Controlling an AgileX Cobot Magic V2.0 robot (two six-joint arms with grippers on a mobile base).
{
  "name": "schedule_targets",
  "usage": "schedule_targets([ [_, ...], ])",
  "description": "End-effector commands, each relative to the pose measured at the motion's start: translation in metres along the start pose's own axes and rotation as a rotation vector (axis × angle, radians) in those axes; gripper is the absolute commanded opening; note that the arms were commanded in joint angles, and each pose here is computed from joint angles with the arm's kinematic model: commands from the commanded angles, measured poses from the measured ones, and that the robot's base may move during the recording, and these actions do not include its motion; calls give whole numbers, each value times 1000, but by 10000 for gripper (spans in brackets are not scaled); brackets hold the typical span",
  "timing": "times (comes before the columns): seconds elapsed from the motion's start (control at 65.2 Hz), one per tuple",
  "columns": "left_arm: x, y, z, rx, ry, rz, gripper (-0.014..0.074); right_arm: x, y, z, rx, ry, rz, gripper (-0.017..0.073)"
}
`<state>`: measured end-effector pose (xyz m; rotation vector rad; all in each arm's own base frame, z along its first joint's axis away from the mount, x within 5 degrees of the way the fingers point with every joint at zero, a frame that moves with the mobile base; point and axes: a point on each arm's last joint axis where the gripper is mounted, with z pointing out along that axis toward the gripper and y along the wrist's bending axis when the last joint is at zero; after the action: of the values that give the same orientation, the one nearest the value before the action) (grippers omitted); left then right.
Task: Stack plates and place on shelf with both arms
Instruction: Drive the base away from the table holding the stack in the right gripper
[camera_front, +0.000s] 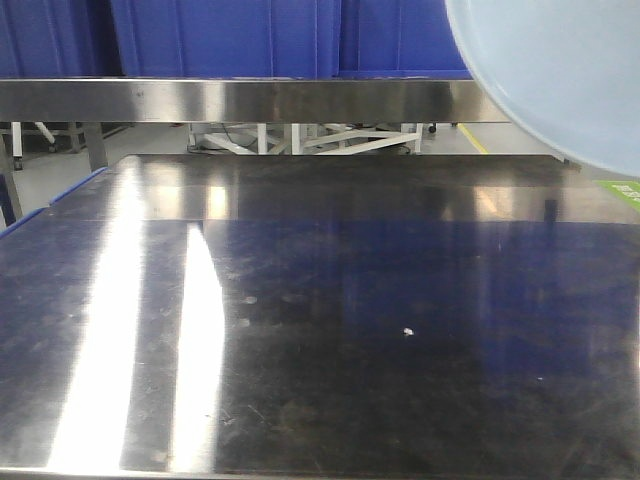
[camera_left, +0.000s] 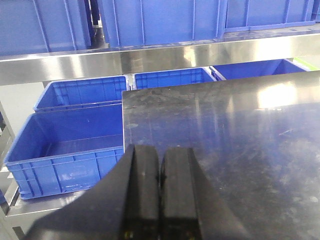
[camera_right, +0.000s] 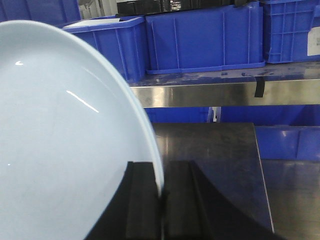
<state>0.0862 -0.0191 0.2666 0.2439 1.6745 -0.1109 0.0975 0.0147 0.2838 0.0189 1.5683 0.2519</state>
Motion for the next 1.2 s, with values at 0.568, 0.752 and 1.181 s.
schedule_targets([
  [0.568, -18, 1, -1, -4, -117, -11, 82, -19, 0, -1, 16, -124, -3, 56],
  [0.752, -18, 1, -1, -4, -117, -11, 82, -19, 0, -1, 16, -124, -3, 56],
  [1.181, -18, 1, -1, -4, -117, -11, 82, -19, 0, -1, 16, -124, -3, 56],
])
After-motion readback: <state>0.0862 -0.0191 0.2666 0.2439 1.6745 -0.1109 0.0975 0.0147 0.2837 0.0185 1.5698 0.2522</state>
